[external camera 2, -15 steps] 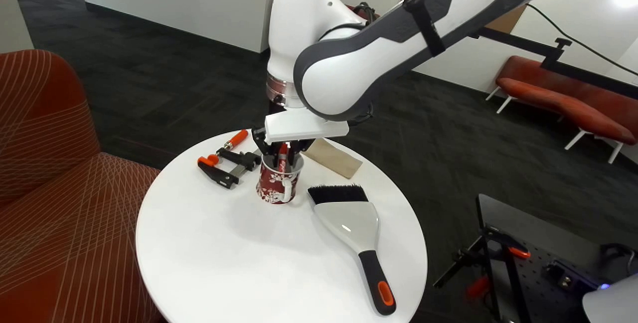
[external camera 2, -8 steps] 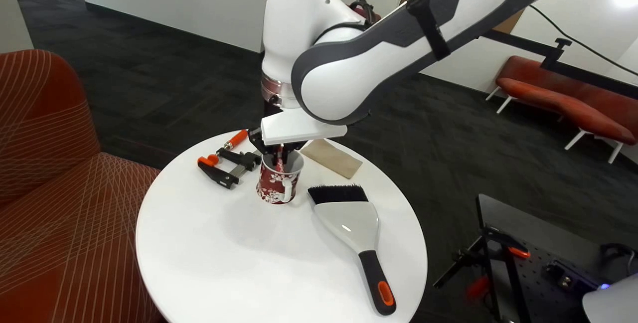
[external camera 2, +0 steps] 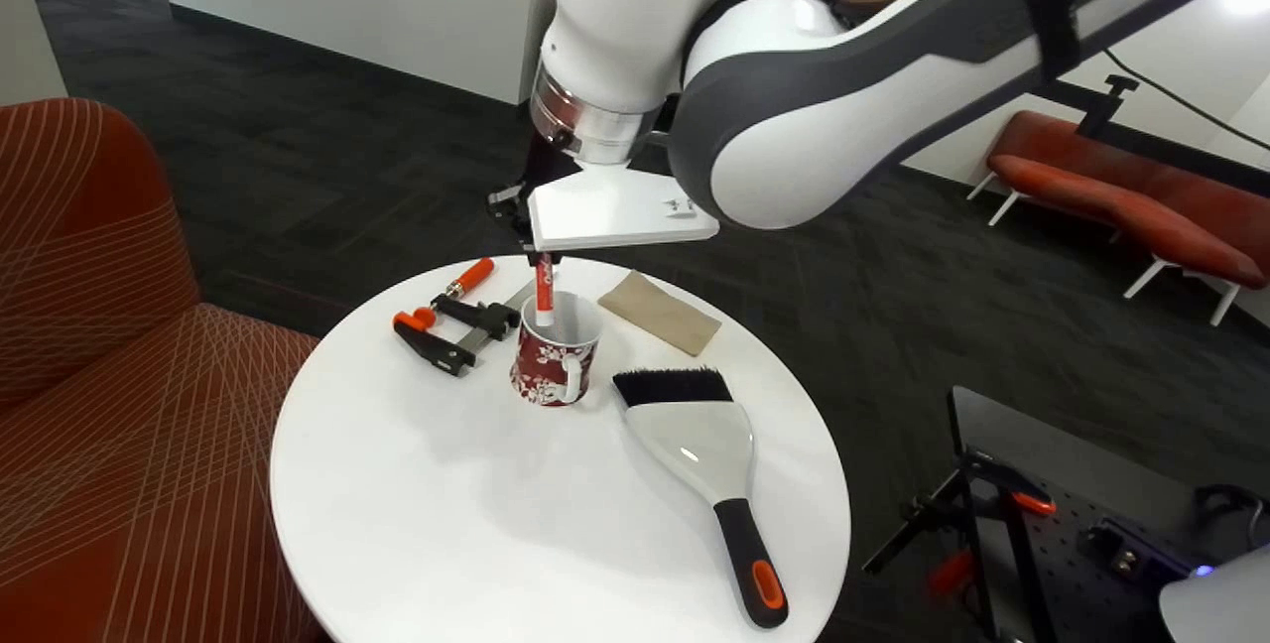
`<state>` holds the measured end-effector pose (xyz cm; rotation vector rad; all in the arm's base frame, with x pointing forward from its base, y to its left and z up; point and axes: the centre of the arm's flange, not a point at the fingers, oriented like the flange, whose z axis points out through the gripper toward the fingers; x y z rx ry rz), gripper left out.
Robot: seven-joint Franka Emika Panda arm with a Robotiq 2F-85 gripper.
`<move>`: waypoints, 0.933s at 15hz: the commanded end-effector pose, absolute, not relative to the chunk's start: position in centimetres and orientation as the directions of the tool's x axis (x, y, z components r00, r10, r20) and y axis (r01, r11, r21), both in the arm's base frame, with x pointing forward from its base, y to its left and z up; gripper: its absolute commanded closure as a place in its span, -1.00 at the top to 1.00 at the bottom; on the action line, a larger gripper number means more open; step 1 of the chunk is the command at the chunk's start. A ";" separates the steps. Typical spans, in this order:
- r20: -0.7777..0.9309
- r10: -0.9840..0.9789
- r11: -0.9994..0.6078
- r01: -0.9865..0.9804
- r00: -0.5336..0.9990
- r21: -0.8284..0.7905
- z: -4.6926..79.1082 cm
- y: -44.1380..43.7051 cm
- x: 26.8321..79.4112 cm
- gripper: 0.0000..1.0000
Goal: Pick up the marker from the cup and place it on the table
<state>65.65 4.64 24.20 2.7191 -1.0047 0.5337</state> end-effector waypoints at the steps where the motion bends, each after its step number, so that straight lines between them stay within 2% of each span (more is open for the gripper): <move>1: 0.413 -0.553 -0.794 -0.608 0.723 0.002 28.6 6.3 61.3 -0.82; 6: 0.342 -0.482 -0.862 -0.507 0.806 -0.020 29.6 9.4 60.3 -0.83; 14: 0.103 -0.251 -0.965 -0.258 0.962 0.050 23.8 12.8 61.4 -0.83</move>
